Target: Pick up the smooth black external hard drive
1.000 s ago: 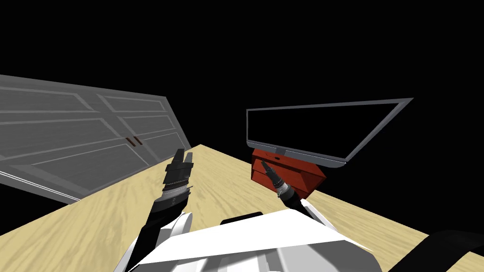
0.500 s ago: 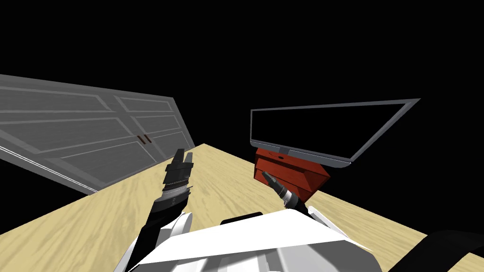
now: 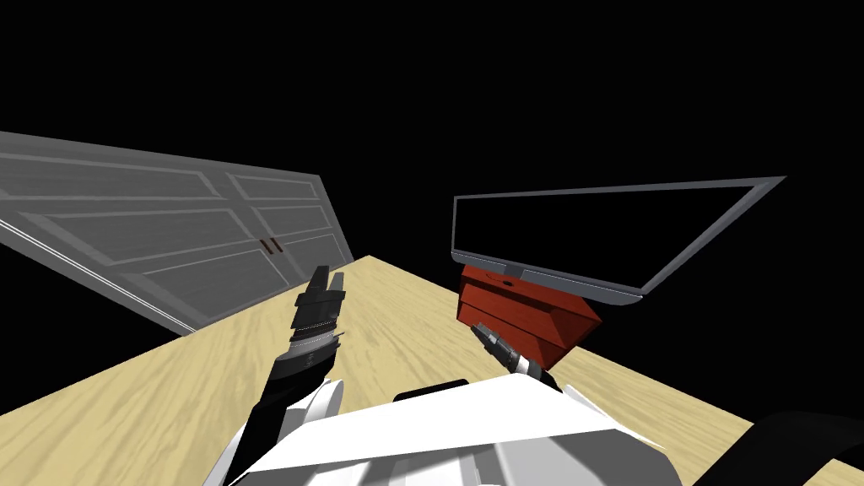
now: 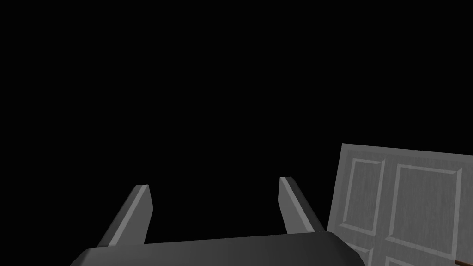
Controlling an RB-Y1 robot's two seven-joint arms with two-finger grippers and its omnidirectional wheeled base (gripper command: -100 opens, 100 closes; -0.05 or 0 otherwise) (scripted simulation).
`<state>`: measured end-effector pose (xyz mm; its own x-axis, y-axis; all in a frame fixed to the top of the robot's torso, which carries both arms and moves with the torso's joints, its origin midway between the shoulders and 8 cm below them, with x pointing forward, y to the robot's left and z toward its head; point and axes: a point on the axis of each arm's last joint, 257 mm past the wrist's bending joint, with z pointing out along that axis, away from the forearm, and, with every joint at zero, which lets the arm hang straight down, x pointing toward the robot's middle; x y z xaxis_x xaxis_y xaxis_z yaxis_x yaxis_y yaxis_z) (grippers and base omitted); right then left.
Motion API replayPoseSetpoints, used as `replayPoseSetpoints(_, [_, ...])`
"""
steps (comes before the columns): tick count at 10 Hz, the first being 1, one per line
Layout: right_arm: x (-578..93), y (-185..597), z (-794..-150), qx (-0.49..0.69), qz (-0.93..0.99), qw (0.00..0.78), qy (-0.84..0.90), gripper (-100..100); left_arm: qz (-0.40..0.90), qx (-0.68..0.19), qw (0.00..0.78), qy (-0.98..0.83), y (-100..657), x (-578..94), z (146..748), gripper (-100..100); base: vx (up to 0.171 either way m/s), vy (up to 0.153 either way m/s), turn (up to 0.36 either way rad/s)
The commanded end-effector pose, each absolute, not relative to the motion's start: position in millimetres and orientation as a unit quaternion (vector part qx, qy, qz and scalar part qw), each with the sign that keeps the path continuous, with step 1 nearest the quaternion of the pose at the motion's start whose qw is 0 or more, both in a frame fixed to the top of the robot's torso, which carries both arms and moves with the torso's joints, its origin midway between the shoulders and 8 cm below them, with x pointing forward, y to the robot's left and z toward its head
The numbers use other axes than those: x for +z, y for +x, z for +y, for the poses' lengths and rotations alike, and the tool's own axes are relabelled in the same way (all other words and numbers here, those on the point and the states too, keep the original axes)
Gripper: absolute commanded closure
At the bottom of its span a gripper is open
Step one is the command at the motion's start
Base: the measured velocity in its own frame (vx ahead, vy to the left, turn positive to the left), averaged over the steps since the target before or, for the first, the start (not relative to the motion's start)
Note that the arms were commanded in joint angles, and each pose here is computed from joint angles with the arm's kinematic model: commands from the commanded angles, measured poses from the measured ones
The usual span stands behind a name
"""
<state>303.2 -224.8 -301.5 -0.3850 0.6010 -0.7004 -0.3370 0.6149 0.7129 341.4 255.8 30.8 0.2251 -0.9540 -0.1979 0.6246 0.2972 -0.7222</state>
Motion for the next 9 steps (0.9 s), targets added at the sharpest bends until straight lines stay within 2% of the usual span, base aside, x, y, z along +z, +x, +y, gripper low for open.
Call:
replayPoseSetpoints(1, [-317,297,-235,0.413,0.732,0.535,0.088,-100,0.32,-0.534,0.739,-0.257,341,31,256,0,0.004,0.04,0.064])
replayPoseSetpoints(5, [-398,239,-282,0.336,0.818,0.464,0.051,-100,0.32,-0.534,0.739,-0.257,341,31,256,0,0.038,0.054,0.15])
replayPoseSetpoints(9, [-431,207,-318,0.294,0.855,0.425,0.038,-100,0.32,-0.534,0.739,-0.257,341,31,256,0,0.044,0.008,0.081])
